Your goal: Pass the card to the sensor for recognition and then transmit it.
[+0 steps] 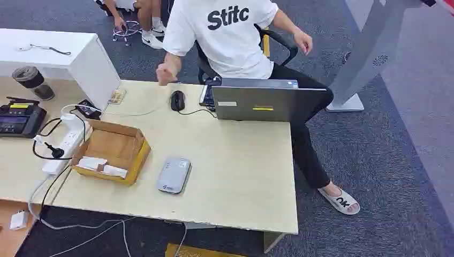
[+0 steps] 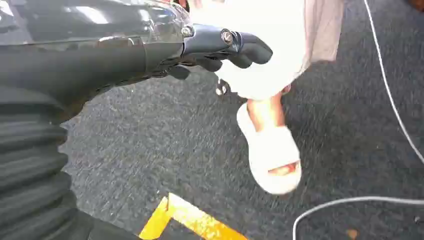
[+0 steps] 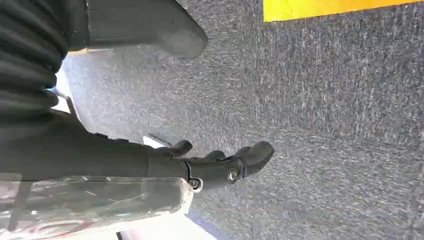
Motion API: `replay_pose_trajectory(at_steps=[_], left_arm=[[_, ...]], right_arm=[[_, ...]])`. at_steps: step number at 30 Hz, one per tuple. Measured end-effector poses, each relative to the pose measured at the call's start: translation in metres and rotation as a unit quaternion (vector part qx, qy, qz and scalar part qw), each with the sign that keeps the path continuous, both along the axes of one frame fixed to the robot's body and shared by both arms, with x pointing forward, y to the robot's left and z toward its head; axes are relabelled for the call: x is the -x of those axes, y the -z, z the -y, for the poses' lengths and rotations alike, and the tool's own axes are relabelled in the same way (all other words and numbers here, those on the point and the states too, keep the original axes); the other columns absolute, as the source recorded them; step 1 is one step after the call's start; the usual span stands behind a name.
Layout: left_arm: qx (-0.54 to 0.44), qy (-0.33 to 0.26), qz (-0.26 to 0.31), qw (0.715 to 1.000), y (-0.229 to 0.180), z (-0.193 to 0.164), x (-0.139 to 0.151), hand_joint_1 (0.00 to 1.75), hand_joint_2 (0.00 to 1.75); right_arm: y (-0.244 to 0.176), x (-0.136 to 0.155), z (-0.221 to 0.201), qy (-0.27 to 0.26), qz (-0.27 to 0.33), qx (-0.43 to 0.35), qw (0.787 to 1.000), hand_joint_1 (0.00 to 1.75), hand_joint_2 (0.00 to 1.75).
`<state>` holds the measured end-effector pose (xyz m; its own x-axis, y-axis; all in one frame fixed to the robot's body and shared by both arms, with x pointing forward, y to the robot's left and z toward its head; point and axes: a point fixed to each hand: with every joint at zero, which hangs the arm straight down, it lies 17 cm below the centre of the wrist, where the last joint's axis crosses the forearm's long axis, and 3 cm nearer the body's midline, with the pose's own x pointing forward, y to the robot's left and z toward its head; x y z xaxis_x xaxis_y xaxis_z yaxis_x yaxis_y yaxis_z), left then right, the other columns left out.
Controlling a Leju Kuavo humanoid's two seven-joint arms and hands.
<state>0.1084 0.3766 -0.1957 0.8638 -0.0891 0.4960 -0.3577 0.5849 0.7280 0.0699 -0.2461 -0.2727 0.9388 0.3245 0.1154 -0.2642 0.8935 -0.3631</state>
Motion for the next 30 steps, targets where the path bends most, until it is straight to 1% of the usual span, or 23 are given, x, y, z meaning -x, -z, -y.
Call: replay_pose_trajectory(at_steps=[6,18,20,21,22,23,25,30], left_arm=[[-0.034,-0.002,0.009,0.999,-0.012,-0.021,0.001,0.00,1.75],[-0.095,-0.015,0.046,0.994,-0.039,-0.054,0.004,0.00,1.75],[-0.107,-0.039,0.056,0.992,-0.045,-0.065,0.009,0.00,1.75],[-0.123,-0.091,0.073,0.985,-0.056,-0.081,0.022,0.00,1.75],[-0.127,-0.135,0.090,0.978,-0.060,-0.089,0.034,0.00,1.75],[-0.129,-0.159,0.105,0.973,-0.063,-0.095,0.040,0.00,1.75],[-0.132,-0.155,0.122,0.971,-0.069,-0.104,0.038,0.00,1.75],[-0.137,-0.147,0.143,0.969,-0.075,-0.107,0.028,0.00,1.75]], right_arm=[[0.000,0.000,-0.001,-0.005,0.002,-0.001,1.000,0.00,1.75],[0.001,0.000,-0.003,-0.007,0.002,-0.008,1.000,0.00,1.75],[0.000,0.001,-0.002,-0.005,0.000,-0.004,1.000,0.00,1.75],[0.000,0.001,0.000,-0.004,-0.001,0.001,1.000,0.00,1.75],[0.000,0.000,-0.001,-0.006,0.004,0.000,1.000,0.00,1.75],[0.000,-0.001,-0.002,-0.010,0.006,0.000,1.000,0.00,1.75],[-0.001,-0.002,-0.003,-0.015,0.009,-0.001,1.000,0.00,1.75],[-0.001,-0.003,-0.005,-0.016,0.011,-0.003,1.000,0.00,1.75]])
